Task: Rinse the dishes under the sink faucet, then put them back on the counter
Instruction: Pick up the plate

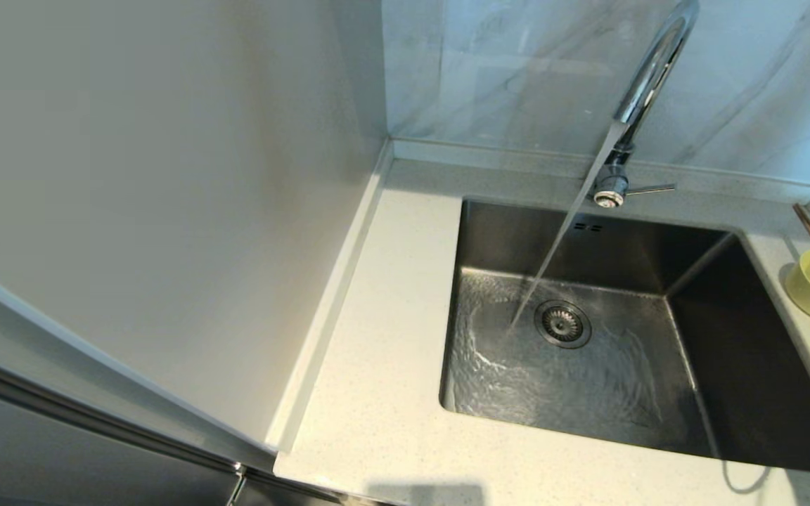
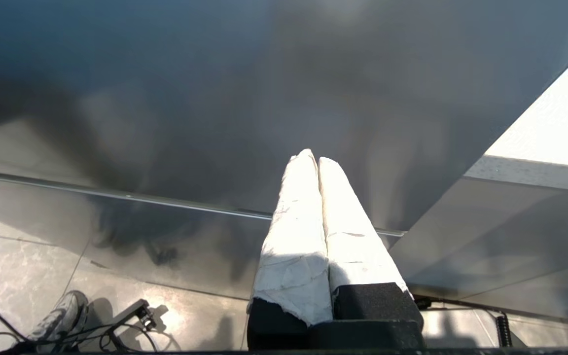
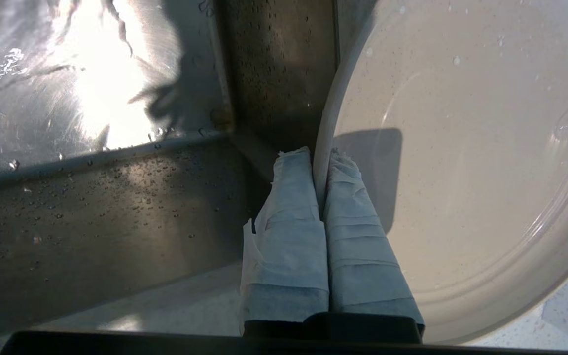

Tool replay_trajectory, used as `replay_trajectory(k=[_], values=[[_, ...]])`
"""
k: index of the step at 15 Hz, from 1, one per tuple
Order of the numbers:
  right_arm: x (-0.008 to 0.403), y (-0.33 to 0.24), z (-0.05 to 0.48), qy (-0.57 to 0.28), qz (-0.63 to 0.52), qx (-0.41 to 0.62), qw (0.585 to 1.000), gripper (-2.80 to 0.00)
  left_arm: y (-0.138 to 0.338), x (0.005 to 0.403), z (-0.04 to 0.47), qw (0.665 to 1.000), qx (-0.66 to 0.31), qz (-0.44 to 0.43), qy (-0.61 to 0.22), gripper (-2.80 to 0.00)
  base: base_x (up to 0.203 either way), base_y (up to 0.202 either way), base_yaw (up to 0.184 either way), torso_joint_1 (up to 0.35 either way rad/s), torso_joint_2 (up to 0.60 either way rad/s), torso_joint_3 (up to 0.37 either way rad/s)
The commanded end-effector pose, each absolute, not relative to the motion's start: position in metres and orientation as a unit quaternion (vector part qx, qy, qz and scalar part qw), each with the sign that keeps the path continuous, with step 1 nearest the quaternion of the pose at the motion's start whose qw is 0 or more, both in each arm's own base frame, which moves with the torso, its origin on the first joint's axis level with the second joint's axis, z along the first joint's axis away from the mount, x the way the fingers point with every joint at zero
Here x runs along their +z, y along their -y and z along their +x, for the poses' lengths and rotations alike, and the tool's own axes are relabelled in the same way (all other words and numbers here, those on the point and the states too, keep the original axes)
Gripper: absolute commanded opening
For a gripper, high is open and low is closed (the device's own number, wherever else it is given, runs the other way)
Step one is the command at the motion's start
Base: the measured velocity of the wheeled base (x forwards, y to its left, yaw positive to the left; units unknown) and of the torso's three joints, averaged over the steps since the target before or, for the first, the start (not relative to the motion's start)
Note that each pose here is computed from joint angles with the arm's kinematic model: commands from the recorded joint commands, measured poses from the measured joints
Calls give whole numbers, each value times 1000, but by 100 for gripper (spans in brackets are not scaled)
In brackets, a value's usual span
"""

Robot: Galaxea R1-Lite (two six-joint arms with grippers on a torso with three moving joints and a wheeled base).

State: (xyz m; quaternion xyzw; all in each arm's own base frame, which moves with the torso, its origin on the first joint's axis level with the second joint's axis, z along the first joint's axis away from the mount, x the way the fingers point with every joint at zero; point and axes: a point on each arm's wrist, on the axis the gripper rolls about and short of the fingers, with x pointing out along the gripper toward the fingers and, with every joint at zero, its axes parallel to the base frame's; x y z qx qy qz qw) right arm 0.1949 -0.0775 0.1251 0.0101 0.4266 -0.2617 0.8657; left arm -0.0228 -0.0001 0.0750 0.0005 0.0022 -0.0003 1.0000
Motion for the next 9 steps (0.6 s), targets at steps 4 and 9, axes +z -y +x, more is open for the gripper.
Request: replay_trajectory(k=[4,9], values=[[130,69,177,-414,13,-224,882,-280,0,75,-23,1000,-1,0,-2,-280,0,0,0,0,0,0],[140,47,142,-362,25,-91,927,-280,0,75,-23,1000,0,0,-2,-280,0,0,0,0,0,0]])
